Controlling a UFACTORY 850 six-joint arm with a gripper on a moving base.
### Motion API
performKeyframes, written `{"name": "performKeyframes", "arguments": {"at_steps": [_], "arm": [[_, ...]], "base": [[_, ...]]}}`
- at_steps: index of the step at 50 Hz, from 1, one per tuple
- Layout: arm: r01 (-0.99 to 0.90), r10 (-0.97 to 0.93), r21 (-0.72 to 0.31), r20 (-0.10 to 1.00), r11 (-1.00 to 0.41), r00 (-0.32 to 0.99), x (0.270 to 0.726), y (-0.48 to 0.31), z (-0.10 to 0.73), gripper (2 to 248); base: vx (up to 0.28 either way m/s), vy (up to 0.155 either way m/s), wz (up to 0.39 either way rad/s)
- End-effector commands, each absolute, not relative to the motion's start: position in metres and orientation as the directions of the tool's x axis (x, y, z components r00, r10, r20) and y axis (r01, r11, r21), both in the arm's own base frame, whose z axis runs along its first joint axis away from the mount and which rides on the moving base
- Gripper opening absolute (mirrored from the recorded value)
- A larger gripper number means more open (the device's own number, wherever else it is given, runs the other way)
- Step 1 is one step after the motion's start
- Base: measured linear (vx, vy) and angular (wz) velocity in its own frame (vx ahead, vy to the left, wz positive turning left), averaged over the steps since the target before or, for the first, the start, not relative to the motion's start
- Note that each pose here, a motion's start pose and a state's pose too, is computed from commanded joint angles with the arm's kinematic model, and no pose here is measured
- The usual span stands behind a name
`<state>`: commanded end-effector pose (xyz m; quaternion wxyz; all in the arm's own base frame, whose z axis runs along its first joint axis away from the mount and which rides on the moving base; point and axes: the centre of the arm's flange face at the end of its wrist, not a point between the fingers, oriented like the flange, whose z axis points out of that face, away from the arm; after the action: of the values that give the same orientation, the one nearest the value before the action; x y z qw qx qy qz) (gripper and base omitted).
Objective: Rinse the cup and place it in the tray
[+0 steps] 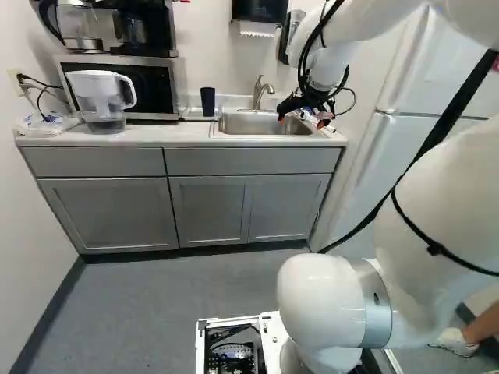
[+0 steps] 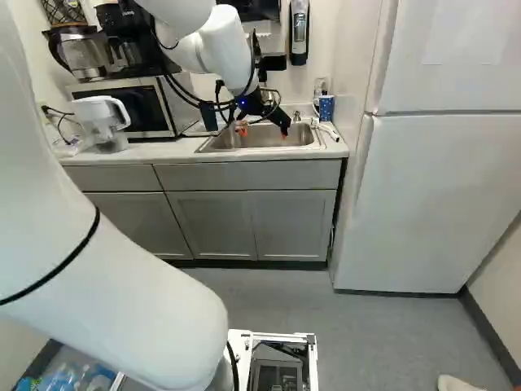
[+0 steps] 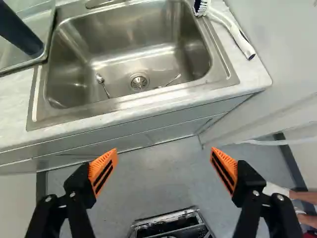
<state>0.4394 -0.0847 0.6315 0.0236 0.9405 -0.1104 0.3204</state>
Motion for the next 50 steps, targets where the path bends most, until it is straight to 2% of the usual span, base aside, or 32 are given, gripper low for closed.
{"name": "performKeyframes", "arguments": {"at_steps": [50], "arm": [[-0.202, -0.171, -0.026, 0.648, -0.979, 0.743, 0.436, -0.077, 0.604, 247]], "base": [[0.0, 0.0, 0.0]]}}
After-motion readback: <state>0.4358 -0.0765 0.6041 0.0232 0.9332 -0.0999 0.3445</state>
